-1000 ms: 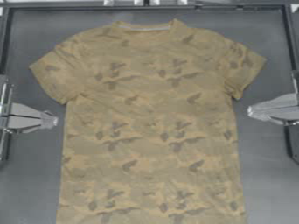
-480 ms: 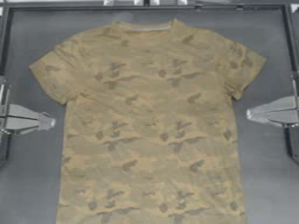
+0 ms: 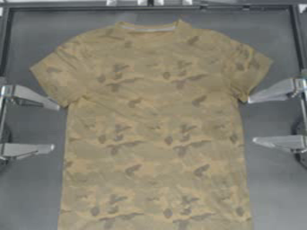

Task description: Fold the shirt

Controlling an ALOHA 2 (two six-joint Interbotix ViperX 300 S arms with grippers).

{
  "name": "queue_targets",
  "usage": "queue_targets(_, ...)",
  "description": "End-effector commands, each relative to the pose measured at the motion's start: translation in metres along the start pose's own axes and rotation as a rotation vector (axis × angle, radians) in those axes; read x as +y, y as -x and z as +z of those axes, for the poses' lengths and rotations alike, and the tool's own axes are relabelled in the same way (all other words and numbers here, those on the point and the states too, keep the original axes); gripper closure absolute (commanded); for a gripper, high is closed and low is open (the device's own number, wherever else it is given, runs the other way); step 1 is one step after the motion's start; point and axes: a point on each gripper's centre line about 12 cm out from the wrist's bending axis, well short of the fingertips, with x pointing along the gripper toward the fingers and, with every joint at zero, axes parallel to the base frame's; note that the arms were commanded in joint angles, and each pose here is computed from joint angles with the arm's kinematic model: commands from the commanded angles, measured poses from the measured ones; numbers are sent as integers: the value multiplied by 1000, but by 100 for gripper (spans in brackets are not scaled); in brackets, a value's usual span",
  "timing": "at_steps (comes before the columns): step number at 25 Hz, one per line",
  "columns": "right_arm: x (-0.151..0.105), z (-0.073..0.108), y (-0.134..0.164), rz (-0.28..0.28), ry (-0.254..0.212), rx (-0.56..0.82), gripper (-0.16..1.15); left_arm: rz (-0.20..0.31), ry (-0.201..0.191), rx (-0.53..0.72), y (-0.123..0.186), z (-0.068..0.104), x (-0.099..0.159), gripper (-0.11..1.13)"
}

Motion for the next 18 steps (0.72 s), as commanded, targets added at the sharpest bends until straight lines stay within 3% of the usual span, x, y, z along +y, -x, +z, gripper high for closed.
queue_targets(1, 6, 19, 1, 23, -58, 118, 0, -11, 5, 97, -7, 10, -2, 1)
queue_targets(7, 21, 32, 0, 94, -203, 323, 0, -48, 51, 296, -23, 22, -12, 1)
queue_targets(10, 30, 33, -6, 117, -274, 428, 0, -59, 96, 400, -31, 22, -19, 2)
queue_targets(14, 40, 36, -15, 110, -283, 553, 1, -70, 161, 541, -40, 11, -34, 3)
queue_targets(18, 53, 33, -21, 36, -265, 687, 1, -43, 154, 635, -49, 5, -52, 4)
